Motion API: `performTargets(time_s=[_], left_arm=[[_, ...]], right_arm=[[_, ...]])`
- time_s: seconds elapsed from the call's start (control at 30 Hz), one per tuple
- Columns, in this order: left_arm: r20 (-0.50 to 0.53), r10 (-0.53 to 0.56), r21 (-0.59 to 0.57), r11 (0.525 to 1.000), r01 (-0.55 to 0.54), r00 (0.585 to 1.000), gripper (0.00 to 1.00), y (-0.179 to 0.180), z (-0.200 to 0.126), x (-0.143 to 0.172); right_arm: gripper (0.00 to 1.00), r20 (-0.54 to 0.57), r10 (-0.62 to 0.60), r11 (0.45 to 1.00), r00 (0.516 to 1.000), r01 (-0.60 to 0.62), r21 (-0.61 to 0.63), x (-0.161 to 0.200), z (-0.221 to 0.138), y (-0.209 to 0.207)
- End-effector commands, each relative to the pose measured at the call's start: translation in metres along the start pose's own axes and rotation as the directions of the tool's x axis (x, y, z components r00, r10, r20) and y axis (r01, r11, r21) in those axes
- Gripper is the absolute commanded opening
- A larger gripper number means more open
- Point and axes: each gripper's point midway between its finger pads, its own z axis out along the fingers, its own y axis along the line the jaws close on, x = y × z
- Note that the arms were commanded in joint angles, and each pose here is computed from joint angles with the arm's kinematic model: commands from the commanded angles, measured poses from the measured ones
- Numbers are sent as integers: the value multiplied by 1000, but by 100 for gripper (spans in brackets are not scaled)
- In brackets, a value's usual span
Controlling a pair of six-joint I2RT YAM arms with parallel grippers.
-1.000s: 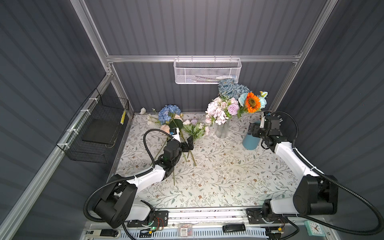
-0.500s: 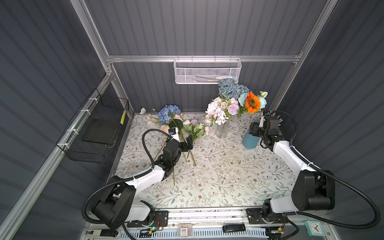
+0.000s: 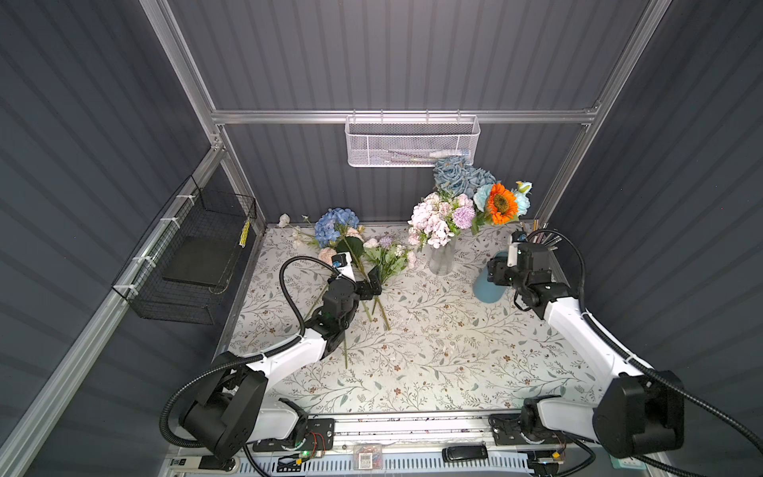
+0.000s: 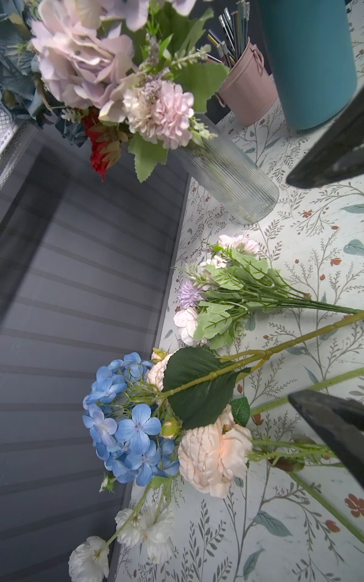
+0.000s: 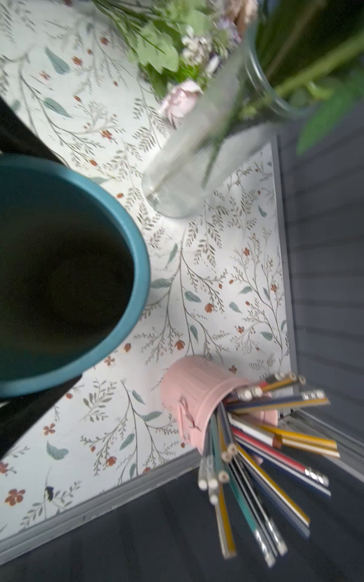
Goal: Arrange flowers in a vase
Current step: Pick up the vase from the top-right of the table, then place the vase at the center of the table.
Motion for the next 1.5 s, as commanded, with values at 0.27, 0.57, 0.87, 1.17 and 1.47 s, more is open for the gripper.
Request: performTargets(time_s=[0.27, 0.57, 0.87, 1.17, 1.47], left_arm=[[27, 22, -72, 997, -20, 999, 100, 14, -4, -10], [-1, -21, -181, 983, 20, 1000, 100, 60, -11, -16], [-65, -127, -240, 965, 108, 990, 100, 94, -7, -15], [-192, -130, -200, 976, 92, 973, 100, 83, 11, -3], [-387, -195, -219, 969, 116, 901, 96, 74, 52, 53]], right_arm=[[55, 62, -56, 976, 997, 67, -205, 2, -46, 100], [56, 82, -194, 921, 978, 210, -327, 21, -62, 177], [80, 82, -267, 881, 960, 278, -384, 30, -63, 209], [99, 134, -222, 870, 966, 259, -419, 15, -81, 209], [99, 210, -169, 905, 963, 236, -353, -23, -103, 163]])
